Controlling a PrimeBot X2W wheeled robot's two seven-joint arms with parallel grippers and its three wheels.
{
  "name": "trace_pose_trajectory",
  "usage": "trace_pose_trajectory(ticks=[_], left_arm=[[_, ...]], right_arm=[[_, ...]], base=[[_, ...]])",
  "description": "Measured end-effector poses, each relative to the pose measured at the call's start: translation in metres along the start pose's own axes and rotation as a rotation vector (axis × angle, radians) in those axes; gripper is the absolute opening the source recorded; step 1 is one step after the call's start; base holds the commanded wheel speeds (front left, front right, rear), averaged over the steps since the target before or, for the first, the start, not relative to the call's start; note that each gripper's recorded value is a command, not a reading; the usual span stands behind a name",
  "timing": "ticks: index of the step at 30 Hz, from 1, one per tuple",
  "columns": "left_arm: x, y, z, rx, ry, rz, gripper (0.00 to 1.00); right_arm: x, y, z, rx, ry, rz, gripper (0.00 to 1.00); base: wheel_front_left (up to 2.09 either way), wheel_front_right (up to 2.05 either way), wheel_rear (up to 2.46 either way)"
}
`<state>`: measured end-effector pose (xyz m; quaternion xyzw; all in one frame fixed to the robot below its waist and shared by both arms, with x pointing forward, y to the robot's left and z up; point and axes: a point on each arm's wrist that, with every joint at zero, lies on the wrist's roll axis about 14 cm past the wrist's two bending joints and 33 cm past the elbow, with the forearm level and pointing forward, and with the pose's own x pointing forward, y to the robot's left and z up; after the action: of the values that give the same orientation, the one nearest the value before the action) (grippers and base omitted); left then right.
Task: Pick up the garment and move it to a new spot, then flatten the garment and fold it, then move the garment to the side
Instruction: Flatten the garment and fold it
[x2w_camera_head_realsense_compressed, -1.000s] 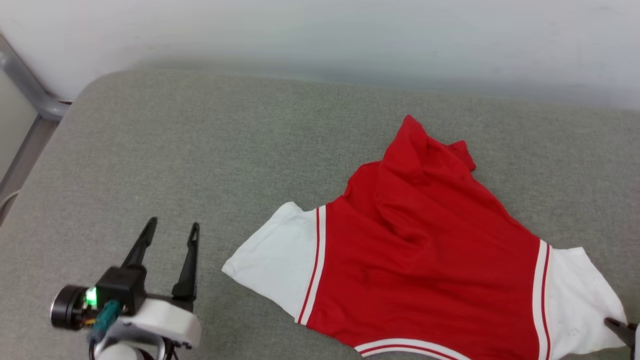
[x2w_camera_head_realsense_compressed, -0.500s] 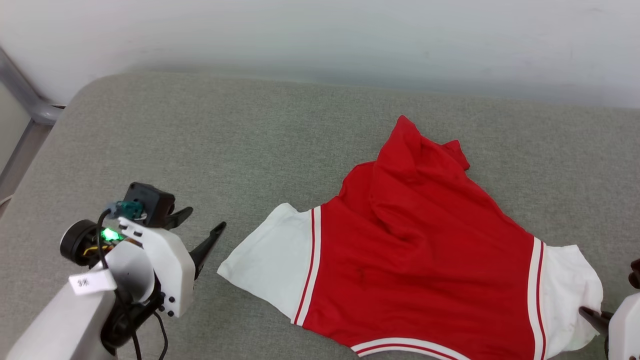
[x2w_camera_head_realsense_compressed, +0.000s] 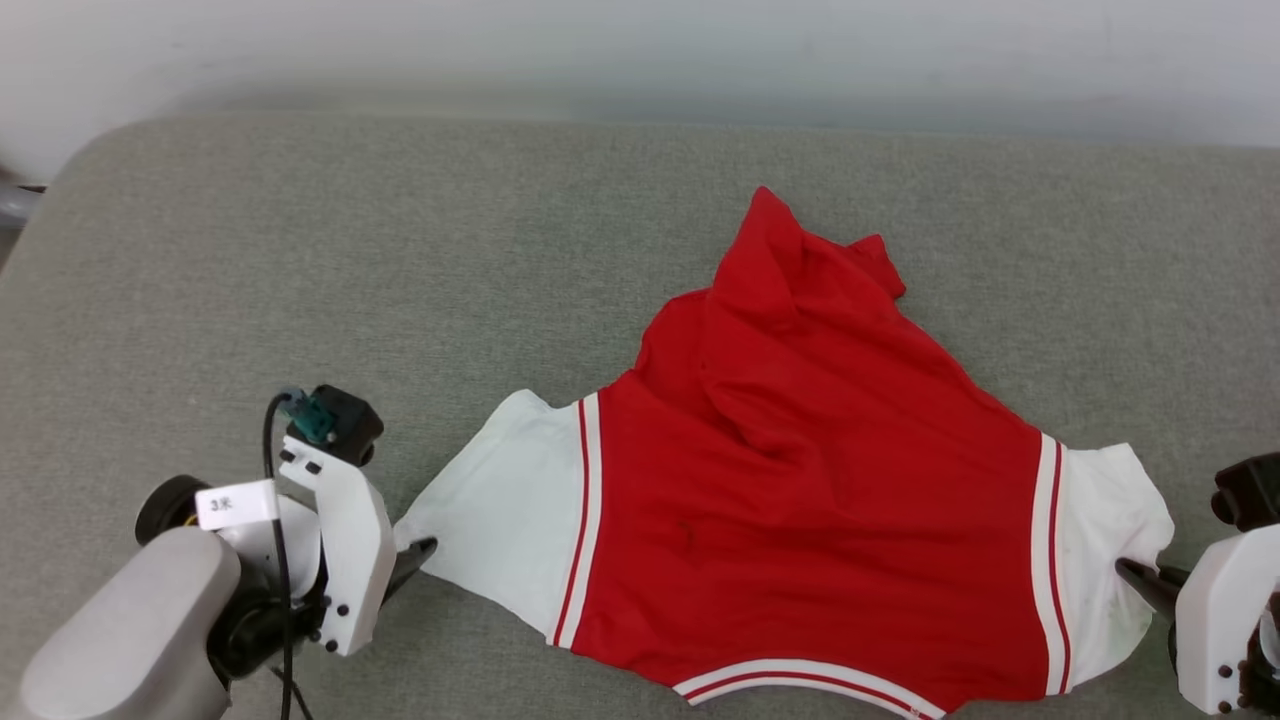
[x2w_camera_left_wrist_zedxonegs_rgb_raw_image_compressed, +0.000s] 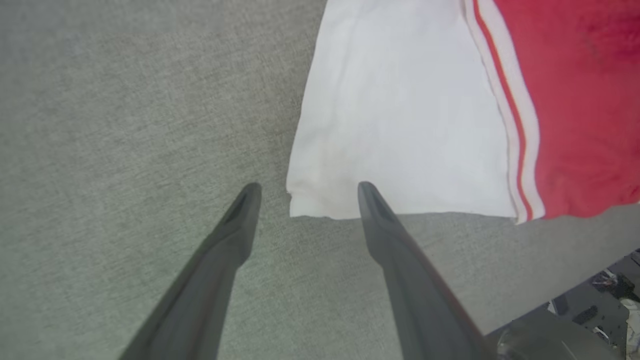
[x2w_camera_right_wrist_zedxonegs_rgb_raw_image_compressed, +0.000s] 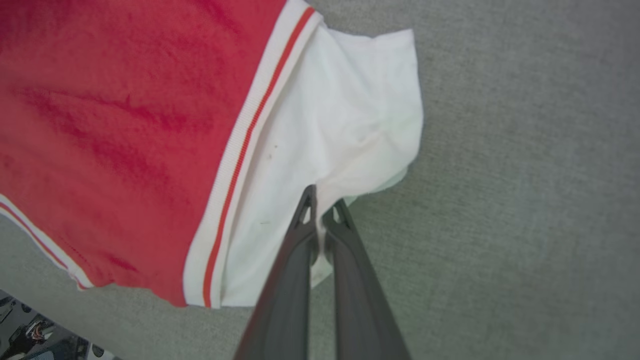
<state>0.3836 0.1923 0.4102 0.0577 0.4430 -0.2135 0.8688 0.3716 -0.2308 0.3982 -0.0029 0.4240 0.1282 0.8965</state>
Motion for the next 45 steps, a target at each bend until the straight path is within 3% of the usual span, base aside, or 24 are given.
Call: trace_pose_trajectory(ticks=[13, 14, 15, 16, 25, 33, 45], left_arm=[[0.036, -0.001, -0.035, -0.014, 0.18, -0.04, 1.0], [0.037, -0.002, -0.037, -0.004, 0.192, -0.043, 0.69], [0.037, -0.003, -0.036, 0.004, 0.195, -0.047, 0.25], [0.036, -0.004, -0.036, 0.005, 0.194, -0.049, 0.0], [0.024, -0.004, -0.026, -0.039, 0.086, -0.05, 0.0], [-0.019, -0.006, 0.037, -0.049, -0.256, -0.061, 0.0], [-0.125, -0.024, 0.129, 0.026, -0.71, -0.041, 0.0]], right_arm=[[0.015, -0.001, -0.004, -0.002, 0.031, 0.009, 0.0], [0.015, -0.001, -0.005, -0.002, 0.032, 0.009, 0.0], [0.015, -0.001, -0.004, -0.002, 0.031, 0.011, 0.0], [0.015, -0.001, -0.004, -0.005, 0.03, 0.011, 0.0], [0.006, 0.005, 0.011, -0.024, -0.039, 0.027, 0.0], [-0.025, 0.004, 0.043, -0.038, -0.199, 0.018, 0.0], [-0.091, 0.021, 0.126, -0.092, -0.525, 0.04, 0.0]], base=[[0.0, 0.0, 0.0], [0.0, 0.0, 0.0], [0.0, 0.0, 0.0], [0.0, 0.0, 0.0], [0.0, 0.0, 0.0], [0.0, 0.0, 0.0], [0.0, 0.0, 0.0]])
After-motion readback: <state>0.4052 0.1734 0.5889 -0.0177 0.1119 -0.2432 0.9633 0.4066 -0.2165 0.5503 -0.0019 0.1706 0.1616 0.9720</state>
